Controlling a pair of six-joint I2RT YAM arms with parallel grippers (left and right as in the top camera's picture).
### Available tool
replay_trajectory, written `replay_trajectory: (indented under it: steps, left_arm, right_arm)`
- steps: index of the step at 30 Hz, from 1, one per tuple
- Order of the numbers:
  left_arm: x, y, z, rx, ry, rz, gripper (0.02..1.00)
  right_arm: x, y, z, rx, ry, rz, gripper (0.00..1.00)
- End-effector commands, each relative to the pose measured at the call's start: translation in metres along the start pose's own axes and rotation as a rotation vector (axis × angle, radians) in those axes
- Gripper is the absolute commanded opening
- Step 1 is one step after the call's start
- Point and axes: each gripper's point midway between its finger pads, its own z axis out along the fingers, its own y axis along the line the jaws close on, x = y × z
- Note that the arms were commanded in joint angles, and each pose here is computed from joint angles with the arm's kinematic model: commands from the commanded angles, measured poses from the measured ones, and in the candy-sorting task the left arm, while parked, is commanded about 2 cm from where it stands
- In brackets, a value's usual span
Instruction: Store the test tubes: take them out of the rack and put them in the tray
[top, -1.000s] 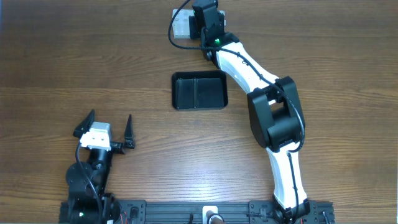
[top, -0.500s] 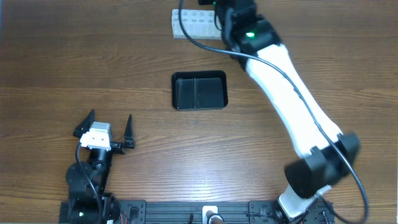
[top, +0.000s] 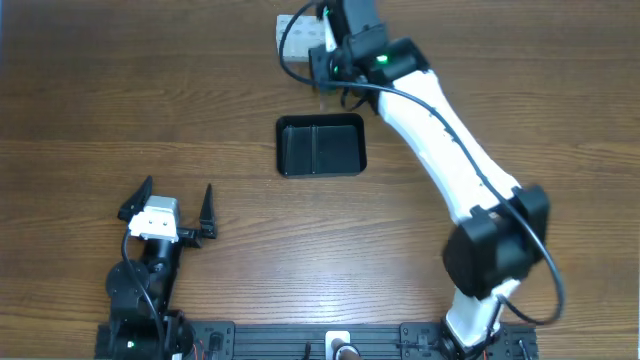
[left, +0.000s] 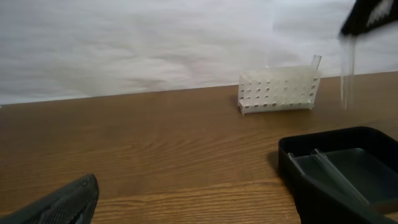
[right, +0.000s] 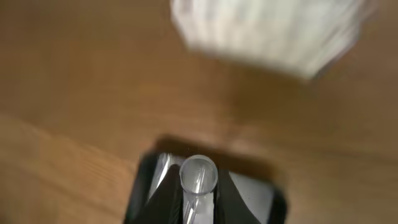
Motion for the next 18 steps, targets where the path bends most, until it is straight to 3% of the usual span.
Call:
replay_trajectory:
  steps: [1,18]
  left_arm:
    - [0.001,-0.001,0.0,0.01,0.0,-0.011,1.0]
    - [0.001,-0.001,0.0,0.01,0.001,-0.011,1.0]
  right_arm:
    - [0.043,0.008,0.033,-0.065,0.17,0.023,0.056]
    - [0.092,-0.014,0.08,0.032,0.337,0.049,0.058]
